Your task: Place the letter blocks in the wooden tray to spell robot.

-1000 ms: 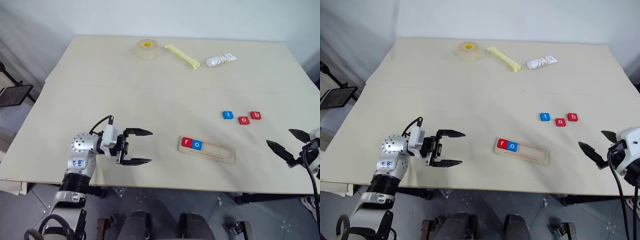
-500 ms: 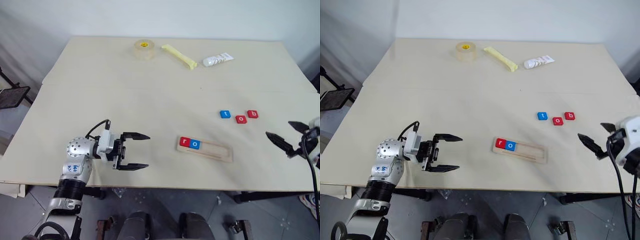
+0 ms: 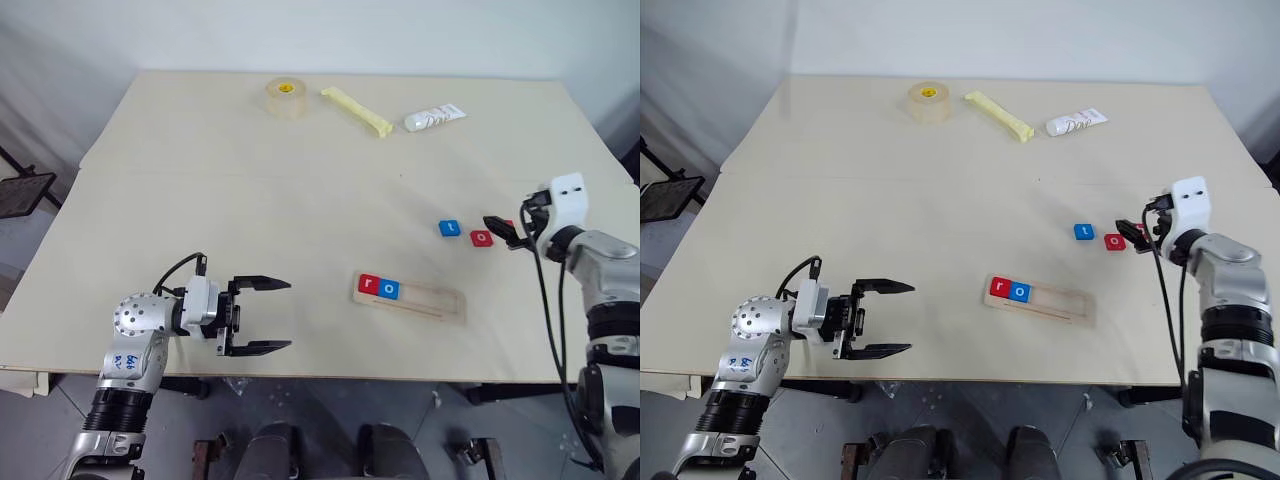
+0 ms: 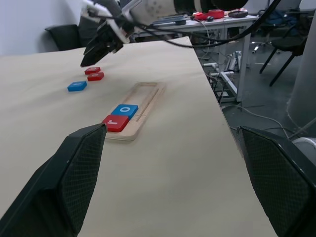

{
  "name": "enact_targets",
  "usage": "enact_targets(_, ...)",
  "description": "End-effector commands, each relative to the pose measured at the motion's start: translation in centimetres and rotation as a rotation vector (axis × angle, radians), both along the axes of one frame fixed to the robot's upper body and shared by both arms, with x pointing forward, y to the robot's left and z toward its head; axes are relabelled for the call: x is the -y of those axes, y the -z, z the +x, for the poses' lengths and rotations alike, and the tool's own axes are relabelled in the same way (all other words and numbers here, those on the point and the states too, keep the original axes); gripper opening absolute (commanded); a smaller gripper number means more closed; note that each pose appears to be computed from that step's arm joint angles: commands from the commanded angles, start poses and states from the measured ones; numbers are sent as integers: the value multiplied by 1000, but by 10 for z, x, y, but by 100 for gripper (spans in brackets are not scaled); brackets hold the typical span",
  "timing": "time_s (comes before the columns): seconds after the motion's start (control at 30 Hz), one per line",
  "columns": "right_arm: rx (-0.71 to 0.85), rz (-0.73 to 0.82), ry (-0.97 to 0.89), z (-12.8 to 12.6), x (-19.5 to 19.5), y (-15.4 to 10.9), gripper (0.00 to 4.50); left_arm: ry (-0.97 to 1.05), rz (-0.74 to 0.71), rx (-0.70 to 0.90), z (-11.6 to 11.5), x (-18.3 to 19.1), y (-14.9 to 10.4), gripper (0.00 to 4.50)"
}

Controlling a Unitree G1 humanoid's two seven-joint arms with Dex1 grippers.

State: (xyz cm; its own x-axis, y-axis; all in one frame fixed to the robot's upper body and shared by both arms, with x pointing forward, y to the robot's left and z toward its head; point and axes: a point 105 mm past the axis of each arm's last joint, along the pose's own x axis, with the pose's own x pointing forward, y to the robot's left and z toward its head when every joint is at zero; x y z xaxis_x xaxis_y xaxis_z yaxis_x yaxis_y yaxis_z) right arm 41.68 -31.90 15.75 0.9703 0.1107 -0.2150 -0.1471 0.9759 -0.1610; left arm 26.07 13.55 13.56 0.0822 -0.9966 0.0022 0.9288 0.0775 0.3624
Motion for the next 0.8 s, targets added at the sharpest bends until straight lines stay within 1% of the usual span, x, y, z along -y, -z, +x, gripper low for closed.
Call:
enact_targets(0.03,58,-25,62,5,10,-9,450,-18,-24,51,-3,-2,-12,447)
enact_targets(0.3,50,-11,116,5,20,-3,450,-26,-28,43,-6,0,-9,447)
enact_targets(0.63,-60,12,144,2,22,16,450,-27,-33,43,-3,4,-8,447)
enact_targets(0.73,-70,32,154,2,21,19,398,-27,-35,43,-3,4,-7,450)
enact_targets(0.8,-72,38,151,2,19,20,342,-26,-37,43,-2,4,-7,450)
